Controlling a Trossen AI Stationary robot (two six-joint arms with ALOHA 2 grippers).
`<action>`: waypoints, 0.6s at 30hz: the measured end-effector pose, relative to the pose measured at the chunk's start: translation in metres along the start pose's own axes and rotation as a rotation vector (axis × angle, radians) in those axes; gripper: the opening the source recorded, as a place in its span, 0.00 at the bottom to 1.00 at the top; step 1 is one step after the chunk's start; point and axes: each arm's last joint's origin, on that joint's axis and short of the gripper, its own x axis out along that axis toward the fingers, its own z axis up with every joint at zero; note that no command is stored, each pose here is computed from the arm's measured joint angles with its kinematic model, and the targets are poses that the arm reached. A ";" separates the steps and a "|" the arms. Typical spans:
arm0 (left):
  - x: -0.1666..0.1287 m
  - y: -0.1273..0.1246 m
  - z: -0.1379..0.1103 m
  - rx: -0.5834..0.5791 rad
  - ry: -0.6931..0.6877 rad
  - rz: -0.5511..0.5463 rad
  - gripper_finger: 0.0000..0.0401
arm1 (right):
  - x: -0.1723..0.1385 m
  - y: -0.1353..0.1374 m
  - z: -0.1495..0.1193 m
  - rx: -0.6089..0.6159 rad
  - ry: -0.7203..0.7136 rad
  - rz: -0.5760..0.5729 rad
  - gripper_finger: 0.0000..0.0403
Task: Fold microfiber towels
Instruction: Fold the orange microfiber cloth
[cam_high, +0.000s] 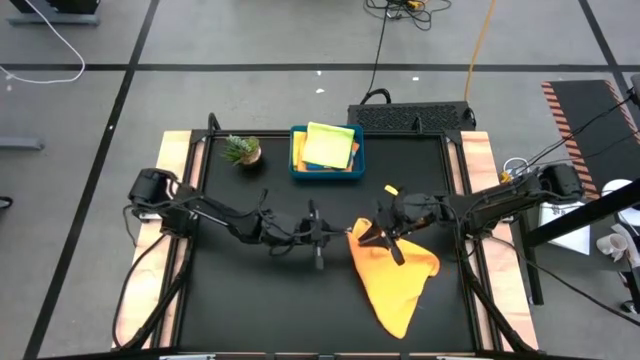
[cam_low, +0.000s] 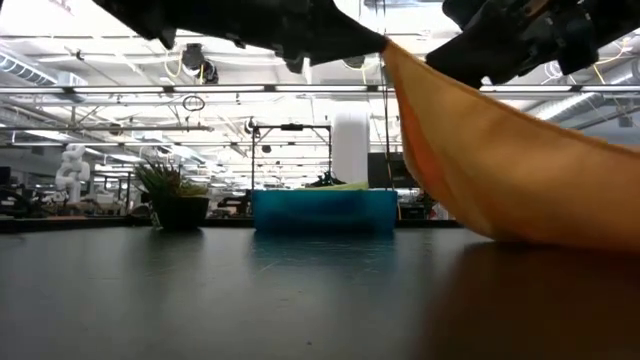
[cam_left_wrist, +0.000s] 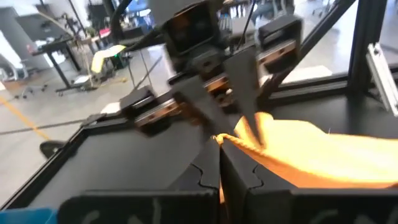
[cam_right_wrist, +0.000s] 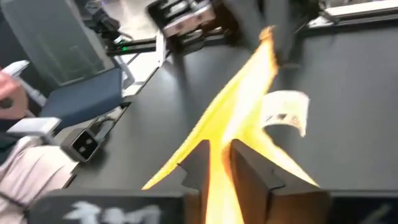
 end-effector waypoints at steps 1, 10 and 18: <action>-0.002 0.001 0.001 0.004 0.014 0.002 0.01 | 0.001 0.003 -0.001 -0.001 0.009 0.010 0.14; -0.007 0.002 -0.005 0.027 0.147 0.056 0.00 | 0.007 0.042 -0.021 0.011 0.128 0.010 0.33; -0.006 0.008 -0.009 0.017 0.184 0.074 0.00 | 0.022 0.096 -0.065 -0.014 0.266 0.015 0.33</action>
